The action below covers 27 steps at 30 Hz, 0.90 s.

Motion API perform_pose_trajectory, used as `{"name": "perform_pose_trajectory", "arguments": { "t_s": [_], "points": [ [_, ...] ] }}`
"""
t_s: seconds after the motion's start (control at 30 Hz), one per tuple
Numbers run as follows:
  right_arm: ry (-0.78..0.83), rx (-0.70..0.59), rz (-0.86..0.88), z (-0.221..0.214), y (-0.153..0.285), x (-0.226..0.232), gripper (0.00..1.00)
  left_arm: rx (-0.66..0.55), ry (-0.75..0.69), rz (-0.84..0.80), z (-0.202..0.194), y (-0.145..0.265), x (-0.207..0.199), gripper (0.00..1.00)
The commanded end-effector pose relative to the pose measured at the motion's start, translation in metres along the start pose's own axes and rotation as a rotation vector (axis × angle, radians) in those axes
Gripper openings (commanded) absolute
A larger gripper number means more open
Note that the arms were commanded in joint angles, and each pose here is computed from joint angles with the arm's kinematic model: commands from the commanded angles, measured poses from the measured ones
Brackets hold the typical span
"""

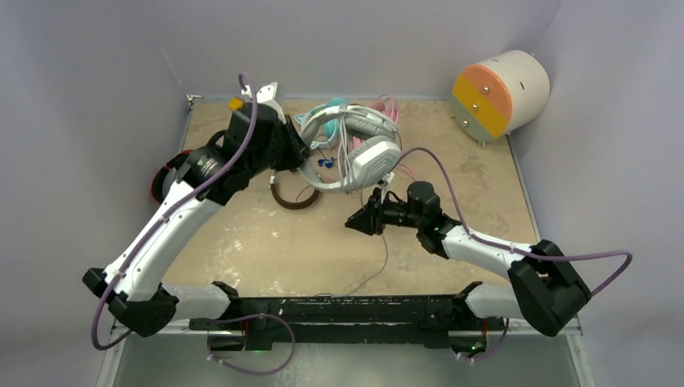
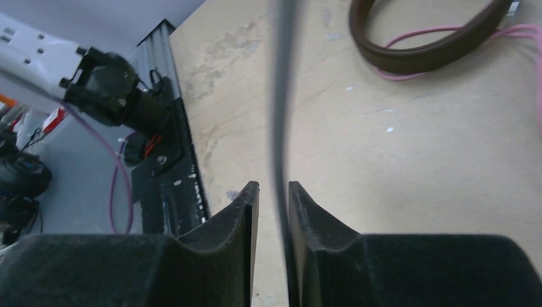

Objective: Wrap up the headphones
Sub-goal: Wrap the headphones cable around the headphones.

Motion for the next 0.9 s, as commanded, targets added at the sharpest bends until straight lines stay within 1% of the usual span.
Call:
{"name": "perform_pose_trajectory", "arguments": {
  "t_s": [0.0,0.13,0.27,0.37,0.43,0.57,0.7,0.87],
  "points": [
    [0.067,-0.087,0.082,0.007,-0.003,0.032,0.27,-0.158,0.049,-0.222,0.076,0.02,-0.05,0.0],
    [0.085,-0.062,0.138,-0.01,-0.007,0.056,0.27,-0.22,0.098,-0.183,0.114,0.016,-0.044,0.0],
    [0.099,-0.065,0.211,-0.019,-0.004,0.082,0.26,-0.263,0.148,-0.145,0.135,0.009,-0.036,0.0],
    [0.098,-0.064,0.249,-0.019,-0.001,0.1,0.22,-0.278,0.191,-0.06,0.14,-0.006,-0.018,0.0],
    [0.098,-0.058,0.258,-0.02,0.002,0.111,0.17,-0.288,0.237,-0.021,0.142,-0.017,-0.007,0.0],
    [0.104,-0.042,0.278,-0.018,0.004,0.131,0.01,-0.341,0.311,0.084,0.151,-0.035,0.014,0.0],
    [0.116,-0.057,0.307,-0.008,0.011,0.15,0.0,-0.404,0.33,0.207,0.155,-0.045,0.04,0.0],
    [0.126,-0.059,0.316,0.011,0.022,0.17,0.0,-0.444,0.272,0.362,0.144,-0.059,0.074,0.0]
  ]
}}
Point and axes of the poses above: each gripper's point midway between its finger pads, its own y axis back along the fingers, its own x axis along the line the jaws close on, z = x × y, the point moved 1 cm from there along y, back along the fingers, and after that the axes turned 5 degrees about -y, right-handed, at the moved point
